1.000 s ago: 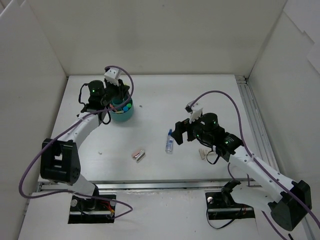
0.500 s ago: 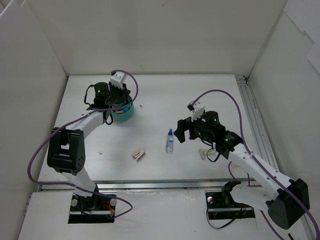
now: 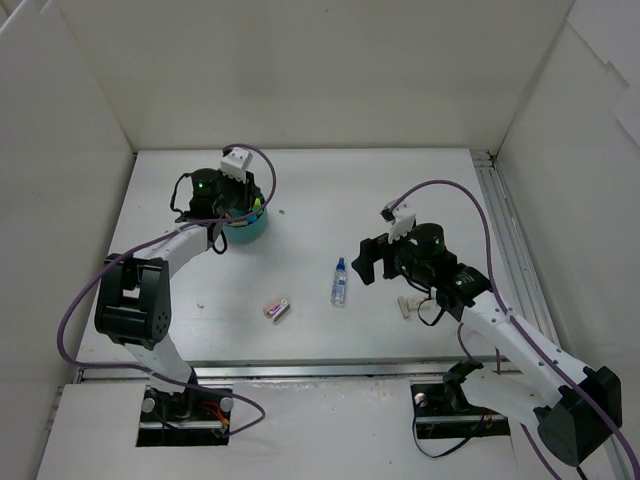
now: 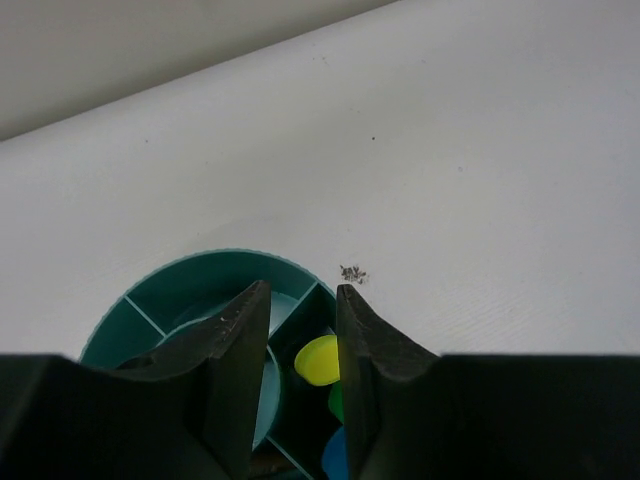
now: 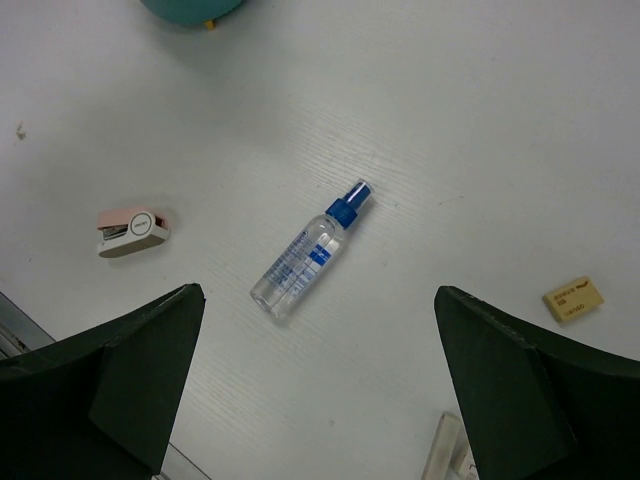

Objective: Sort the stationery into containers
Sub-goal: Place the pen in the storage box, then pick up the stationery from the center of the board, then place the stationery in the storage box.

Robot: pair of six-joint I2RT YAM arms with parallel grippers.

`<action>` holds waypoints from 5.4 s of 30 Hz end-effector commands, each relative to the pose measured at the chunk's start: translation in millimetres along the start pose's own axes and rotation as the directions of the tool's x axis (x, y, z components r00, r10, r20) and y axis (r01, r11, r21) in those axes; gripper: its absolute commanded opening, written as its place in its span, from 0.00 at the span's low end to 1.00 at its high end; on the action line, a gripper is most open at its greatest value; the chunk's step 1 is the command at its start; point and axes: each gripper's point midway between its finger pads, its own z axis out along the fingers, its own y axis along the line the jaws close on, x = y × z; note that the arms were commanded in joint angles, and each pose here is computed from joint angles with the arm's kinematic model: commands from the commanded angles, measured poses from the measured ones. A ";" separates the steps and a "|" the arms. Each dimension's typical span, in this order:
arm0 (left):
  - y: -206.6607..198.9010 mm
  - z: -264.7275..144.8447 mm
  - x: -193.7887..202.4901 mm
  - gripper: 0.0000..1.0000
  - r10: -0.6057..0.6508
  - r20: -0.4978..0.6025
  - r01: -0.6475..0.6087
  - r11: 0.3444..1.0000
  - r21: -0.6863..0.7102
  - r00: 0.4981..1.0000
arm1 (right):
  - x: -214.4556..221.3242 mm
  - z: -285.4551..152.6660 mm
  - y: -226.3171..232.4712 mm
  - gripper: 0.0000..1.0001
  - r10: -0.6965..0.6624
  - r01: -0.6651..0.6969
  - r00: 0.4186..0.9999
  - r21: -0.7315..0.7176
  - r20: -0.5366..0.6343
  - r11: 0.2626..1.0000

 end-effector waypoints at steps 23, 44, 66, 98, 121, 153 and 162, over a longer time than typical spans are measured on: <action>-41.8 -144.9 -127.2 0.99 -0.091 0.203 0.107 0.992 -0.070 0.975 | 17.6 4.9 -33.6 0.98 0.227 -0.216 0.974 0.238 -0.019 0.947; -67.8 -213.8 -0.9 1.00 -0.446 -0.024 0.432 0.877 -0.213 0.895 | 112.4 107.0 21.3 0.80 0.276 -0.139 0.935 0.483 -0.225 0.864; -162.3 -170.9 -25.5 0.99 -0.506 -0.132 0.521 0.801 0.295 0.853 | 6.6 54.5 143.8 0.00 0.015 0.037 0.990 -0.355 0.142 0.934; -170.2 -136.6 -73.7 0.00 -0.434 -0.077 0.432 0.833 0.344 0.898 | -79.7 49.7 138.8 0.81 0.021 0.062 0.929 -0.211 0.369 0.976; 64.5 -53.8 -121.4 0.00 -0.164 0.155 0.203 0.938 -0.280 0.974 | -37.9 9.0 -30.9 0.98 0.051 -0.124 0.975 0.342 0.215 0.932; 44.7 -68.6 -81.4 0.80 -0.214 0.058 0.220 0.905 -0.363 0.975 | 16.5 19.3 26.5 0.98 -0.278 0.275 0.960 -0.109 -0.015 0.955; -12.7 -174.0 -32.5 0.99 -0.402 -0.043 0.363 0.863 -0.351 0.915 | 57.6 84.6 108.3 0.98 -0.591 0.525 0.804 -0.395 -0.060 0.754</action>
